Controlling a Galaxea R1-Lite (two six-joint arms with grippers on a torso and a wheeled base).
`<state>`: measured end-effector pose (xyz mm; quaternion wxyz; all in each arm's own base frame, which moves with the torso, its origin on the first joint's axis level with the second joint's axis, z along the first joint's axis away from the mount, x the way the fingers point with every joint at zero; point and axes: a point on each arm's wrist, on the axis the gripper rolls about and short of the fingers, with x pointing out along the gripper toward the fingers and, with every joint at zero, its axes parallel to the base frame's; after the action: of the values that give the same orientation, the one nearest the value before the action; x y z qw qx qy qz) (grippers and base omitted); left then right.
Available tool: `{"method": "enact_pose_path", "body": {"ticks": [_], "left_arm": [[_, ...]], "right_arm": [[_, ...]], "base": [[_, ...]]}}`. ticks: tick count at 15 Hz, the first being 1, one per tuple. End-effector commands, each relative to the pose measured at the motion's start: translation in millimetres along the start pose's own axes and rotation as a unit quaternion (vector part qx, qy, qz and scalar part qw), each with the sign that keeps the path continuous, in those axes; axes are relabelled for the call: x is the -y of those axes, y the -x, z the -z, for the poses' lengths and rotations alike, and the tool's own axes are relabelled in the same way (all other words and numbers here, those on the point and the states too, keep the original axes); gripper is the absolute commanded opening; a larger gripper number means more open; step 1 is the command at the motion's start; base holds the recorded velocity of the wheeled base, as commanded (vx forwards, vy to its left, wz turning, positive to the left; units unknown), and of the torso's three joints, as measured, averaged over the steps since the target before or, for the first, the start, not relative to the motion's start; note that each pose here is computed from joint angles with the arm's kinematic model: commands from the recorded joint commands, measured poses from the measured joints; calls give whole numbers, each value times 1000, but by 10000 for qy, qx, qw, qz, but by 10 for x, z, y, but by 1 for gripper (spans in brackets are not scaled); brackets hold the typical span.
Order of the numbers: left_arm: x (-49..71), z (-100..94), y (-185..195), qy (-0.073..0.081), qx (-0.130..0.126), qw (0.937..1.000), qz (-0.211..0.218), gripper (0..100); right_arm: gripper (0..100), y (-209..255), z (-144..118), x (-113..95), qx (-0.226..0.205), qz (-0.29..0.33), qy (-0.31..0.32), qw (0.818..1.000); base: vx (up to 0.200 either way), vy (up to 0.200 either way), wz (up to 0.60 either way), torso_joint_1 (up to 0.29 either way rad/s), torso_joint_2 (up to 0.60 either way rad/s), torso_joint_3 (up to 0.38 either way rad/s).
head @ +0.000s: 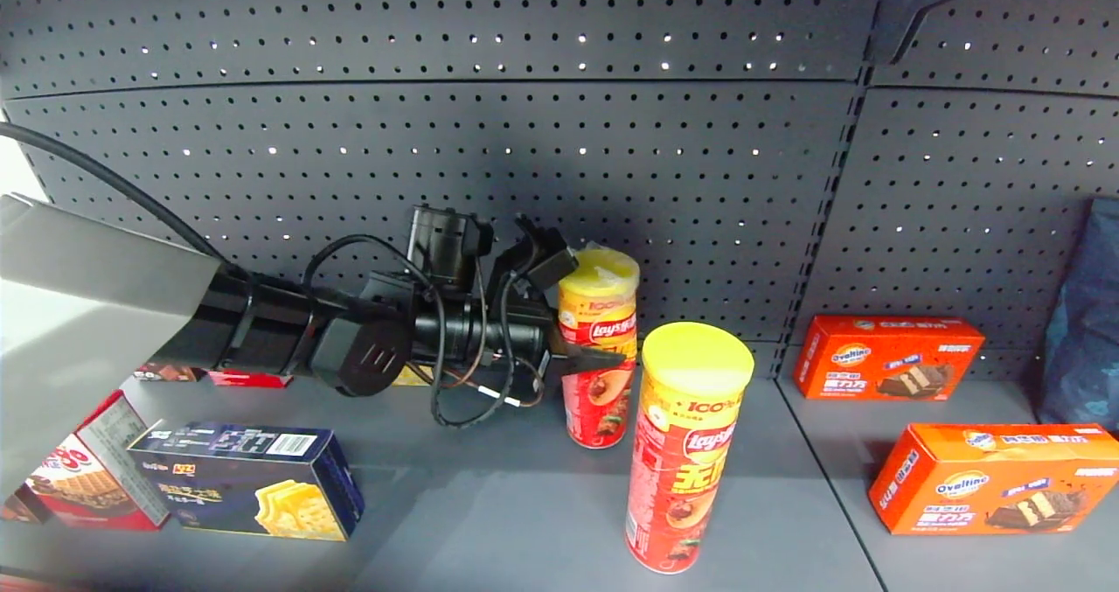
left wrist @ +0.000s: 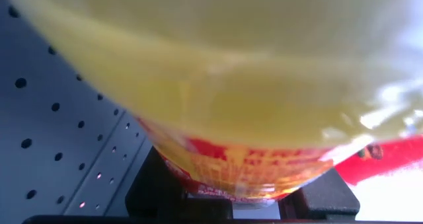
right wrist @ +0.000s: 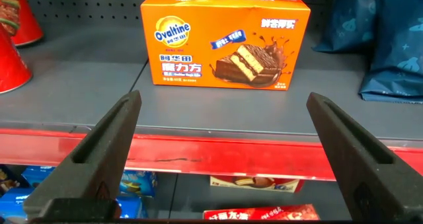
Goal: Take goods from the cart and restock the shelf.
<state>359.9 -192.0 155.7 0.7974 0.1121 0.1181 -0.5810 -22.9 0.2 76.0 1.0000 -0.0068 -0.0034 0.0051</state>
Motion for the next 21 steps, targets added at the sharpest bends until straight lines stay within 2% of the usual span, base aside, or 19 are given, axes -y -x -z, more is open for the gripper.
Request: {"method": "enact_pose_path", "body": {"ticks": [1, 4, 7, 17, 18, 21], "left_arm": [[-41, -97, 24, -224, -20, 9997, -8, 0], [-57, -53, -47, -206, -107, 9997, 58, 0], [-81, -81, -80, -253, -64, 9996, 55, 0], [-111, 46, -187, -159, -160, 9997, 108, 0], [-105, 47, -191, -177, -159, 9996, 115, 100], [-62, 45, -233, -183, -169, 9995, 177, 100]], "right_arm": [[100, -1, -1, 0, -3, -3, 1, 10000], [100, -1, -1, 0, -3, -3, 1, 10000], [100, -1, -1, 0, -3, -3, -7, 10000], [100, -1, -1, 0, -3, -3, -7, 10000], [100, -1, 1, 0, -11, -3, -7, 10000], [100, -1, -1, 0, -3, -3, -7, 10000]], "base": [[0, 0, 0, 0, 0, 0], [0, 0, 0, 0, 0, 0], [0, 0, 0, 0, 0, 0], [0, 0, 0, 0, 0, 0], [0, 0, 0, 0, 0, 0], [0, 0, 0, 0, 0, 0]]}}
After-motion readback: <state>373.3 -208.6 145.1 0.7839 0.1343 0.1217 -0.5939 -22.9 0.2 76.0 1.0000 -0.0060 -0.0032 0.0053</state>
